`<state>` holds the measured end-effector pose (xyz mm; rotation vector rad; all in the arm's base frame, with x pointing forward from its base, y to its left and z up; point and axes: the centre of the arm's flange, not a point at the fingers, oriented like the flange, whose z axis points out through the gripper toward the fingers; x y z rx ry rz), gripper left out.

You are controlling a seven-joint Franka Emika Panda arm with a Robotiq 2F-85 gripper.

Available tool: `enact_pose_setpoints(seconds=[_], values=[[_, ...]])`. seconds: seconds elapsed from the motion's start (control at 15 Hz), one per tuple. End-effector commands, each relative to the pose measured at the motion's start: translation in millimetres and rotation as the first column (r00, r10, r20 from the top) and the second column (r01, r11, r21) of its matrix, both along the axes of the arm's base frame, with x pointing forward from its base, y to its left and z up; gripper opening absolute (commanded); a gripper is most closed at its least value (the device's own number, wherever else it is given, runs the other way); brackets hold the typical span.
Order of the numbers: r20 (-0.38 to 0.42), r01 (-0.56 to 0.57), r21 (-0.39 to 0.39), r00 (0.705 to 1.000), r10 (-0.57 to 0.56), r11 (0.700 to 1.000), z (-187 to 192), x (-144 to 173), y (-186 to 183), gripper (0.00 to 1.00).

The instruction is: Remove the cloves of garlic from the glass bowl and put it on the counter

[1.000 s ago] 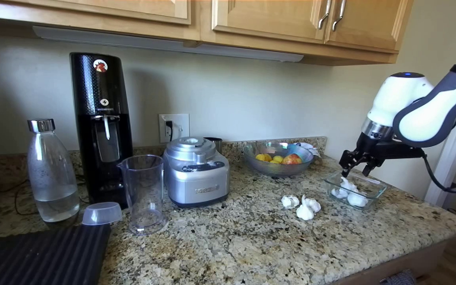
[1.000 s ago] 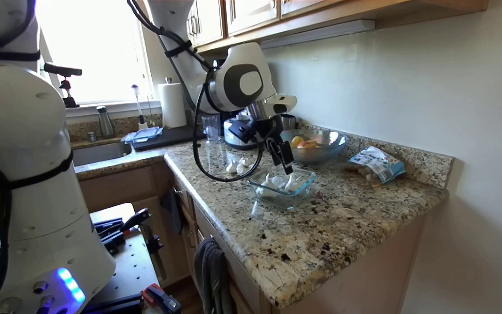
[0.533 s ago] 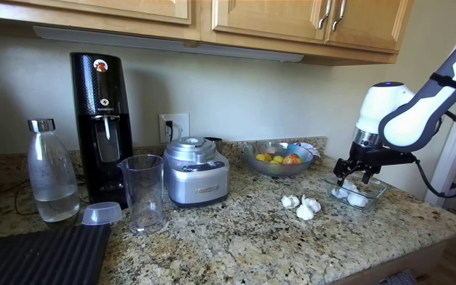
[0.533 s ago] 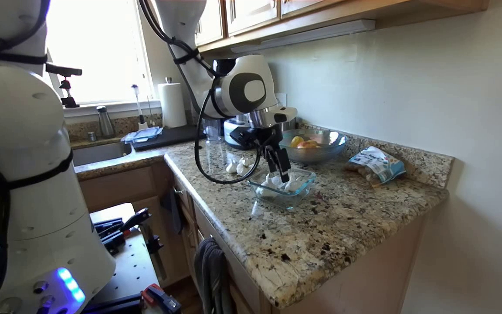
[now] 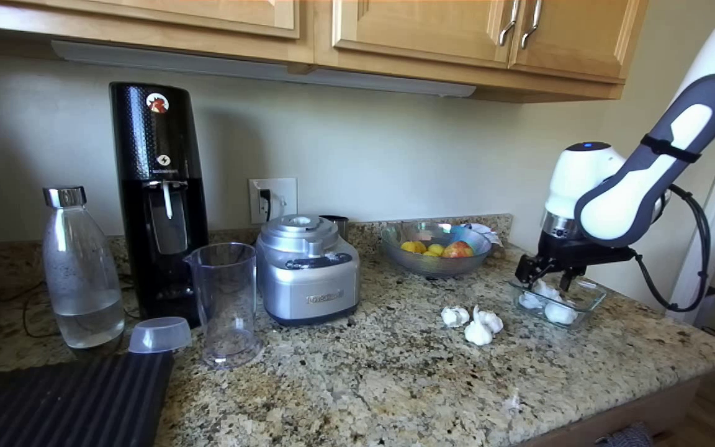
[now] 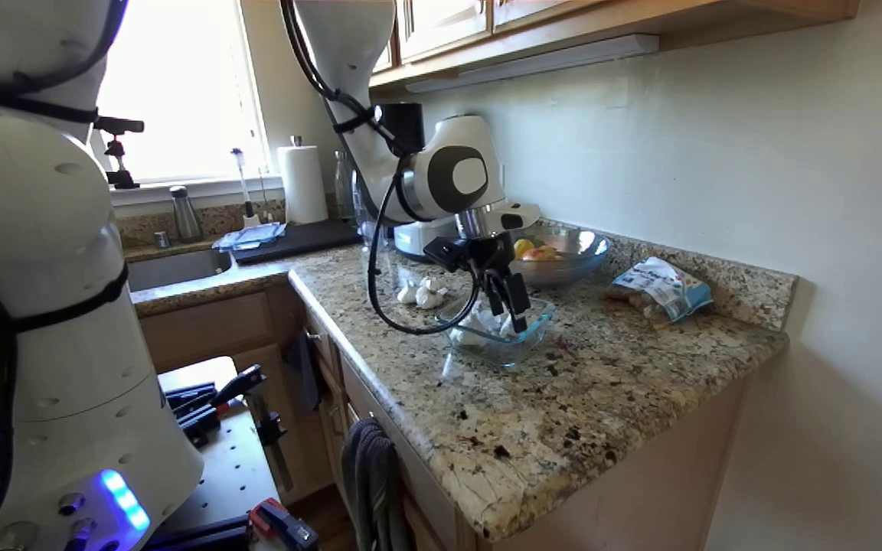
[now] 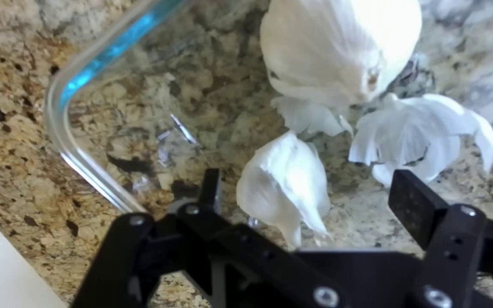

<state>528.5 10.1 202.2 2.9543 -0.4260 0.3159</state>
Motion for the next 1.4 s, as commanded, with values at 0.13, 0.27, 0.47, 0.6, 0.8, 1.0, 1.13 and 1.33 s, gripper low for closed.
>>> enact_pose_setpoints(seconds=[0.13, 0.27, 0.47, 0.6, 0.8, 1.0, 1.13, 1.33], values=[[-0.007, 0.015, -0.015, 1.0, -0.015, 1.0, -11.2, 9.1, -9.9, 1.0], [-0.005, 0.0, -0.006, 1.0, 0.0, 1.0, -13.6, 8.9, -10.4, 1.0], [-0.006, -0.026, -0.001, 1.0, 0.026, 1.0, -16.2, 6.5, -10.6, 1.0], [-0.009, -0.039, 0.001, 0.999, 0.039, 0.999, -19.5, 5.1, -11.3, 1.0], [-0.008, -0.063, 0.004, 0.998, 0.063, 0.998, -23.9, 3.6, -13.6, 0.67], [0.011, -0.089, 0.0, 0.996, 0.089, 0.996, -23.0, 4.2, -16.9, 0.57], [0.022, -0.106, -0.006, 0.994, 0.106, 0.994, -23.4, 3.8, -19.5, 0.53], [0.021, -0.115, -0.007, 0.993, 0.115, 0.993, -25.1, 3.0, -20.9, 0.52]])
